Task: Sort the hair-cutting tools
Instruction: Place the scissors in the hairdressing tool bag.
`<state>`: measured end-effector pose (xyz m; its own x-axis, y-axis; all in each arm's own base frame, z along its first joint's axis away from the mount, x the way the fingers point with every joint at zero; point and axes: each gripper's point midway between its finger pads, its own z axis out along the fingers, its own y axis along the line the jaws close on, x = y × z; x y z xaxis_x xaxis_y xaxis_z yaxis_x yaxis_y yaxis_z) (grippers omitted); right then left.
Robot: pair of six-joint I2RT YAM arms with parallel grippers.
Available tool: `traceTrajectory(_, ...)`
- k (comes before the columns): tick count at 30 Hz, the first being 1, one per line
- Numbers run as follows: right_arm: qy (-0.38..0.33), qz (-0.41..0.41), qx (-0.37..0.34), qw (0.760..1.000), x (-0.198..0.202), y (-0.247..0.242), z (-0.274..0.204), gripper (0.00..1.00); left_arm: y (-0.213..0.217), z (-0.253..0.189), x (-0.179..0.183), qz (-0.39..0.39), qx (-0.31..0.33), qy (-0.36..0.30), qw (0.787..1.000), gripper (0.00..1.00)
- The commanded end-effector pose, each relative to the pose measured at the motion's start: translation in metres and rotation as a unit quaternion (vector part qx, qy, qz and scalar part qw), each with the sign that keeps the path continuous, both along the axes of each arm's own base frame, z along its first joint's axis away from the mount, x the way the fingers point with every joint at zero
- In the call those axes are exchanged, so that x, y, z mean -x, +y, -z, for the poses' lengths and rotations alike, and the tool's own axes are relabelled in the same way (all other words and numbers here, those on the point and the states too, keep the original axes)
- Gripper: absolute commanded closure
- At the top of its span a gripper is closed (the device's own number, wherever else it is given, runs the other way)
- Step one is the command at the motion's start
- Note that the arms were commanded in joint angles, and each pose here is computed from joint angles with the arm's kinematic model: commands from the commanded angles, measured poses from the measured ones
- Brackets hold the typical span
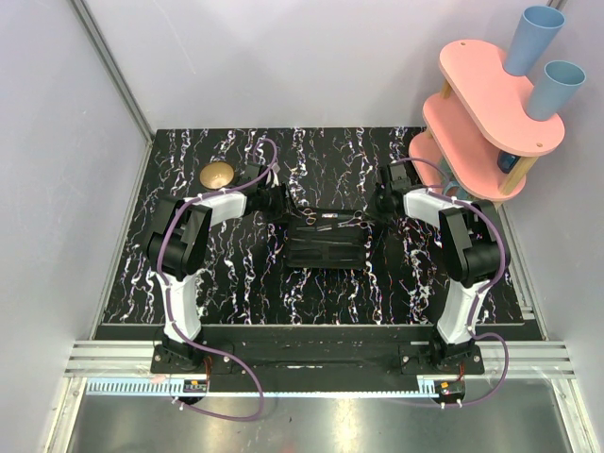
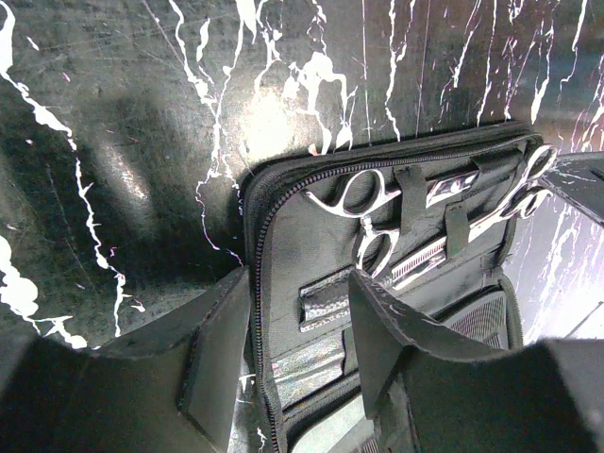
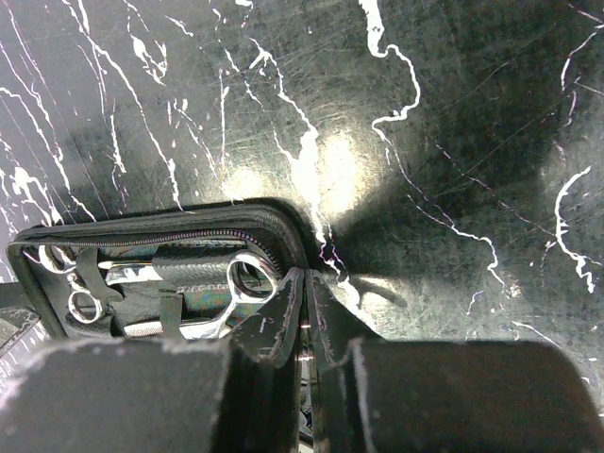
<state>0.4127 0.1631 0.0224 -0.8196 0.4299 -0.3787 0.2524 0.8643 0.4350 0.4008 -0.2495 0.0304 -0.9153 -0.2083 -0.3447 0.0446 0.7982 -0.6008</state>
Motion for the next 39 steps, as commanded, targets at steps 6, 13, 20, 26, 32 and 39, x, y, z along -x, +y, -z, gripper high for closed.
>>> traceTrajectory(6, -0.011, -0.009, -0.002, 1.000, 0.013, 0.022, -0.031, 0.84, -0.014, 0.015, 0.025, 0.035, -0.002, 0.036, 0.999, 0.50)
traceTrajectory(13, -0.061, -0.002, 0.062, 0.996, 0.003, -0.001, -0.063, 0.50, -0.002, 0.006, 0.017, 0.012, -0.031, 0.003, 0.999, 0.46)
traceTrajectory(20, -0.050, -0.016, 0.053, 0.997, 0.018, 0.000, -0.065, 0.49, 0.007, -0.007, 0.015, -0.007, -0.047, -0.021, 0.999, 0.46)
traceTrajectory(26, -0.031, -0.042, 0.027, 0.998, 0.032, 0.011, -0.045, 0.59, 0.016, -0.008, 0.023, -0.018, -0.058, -0.024, 0.998, 0.46)
traceTrajectory(32, -0.030, -0.047, 0.015, 0.998, 0.025, 0.019, -0.038, 0.66, 0.022, -0.008, 0.029, -0.022, -0.067, -0.020, 0.997, 0.46)
traceTrajectory(39, -0.011, -0.055, 0.012, 0.998, 0.024, 0.024, -0.021, 0.68, 0.019, -0.004, 0.034, -0.015, -0.058, -0.010, 0.998, 0.46)
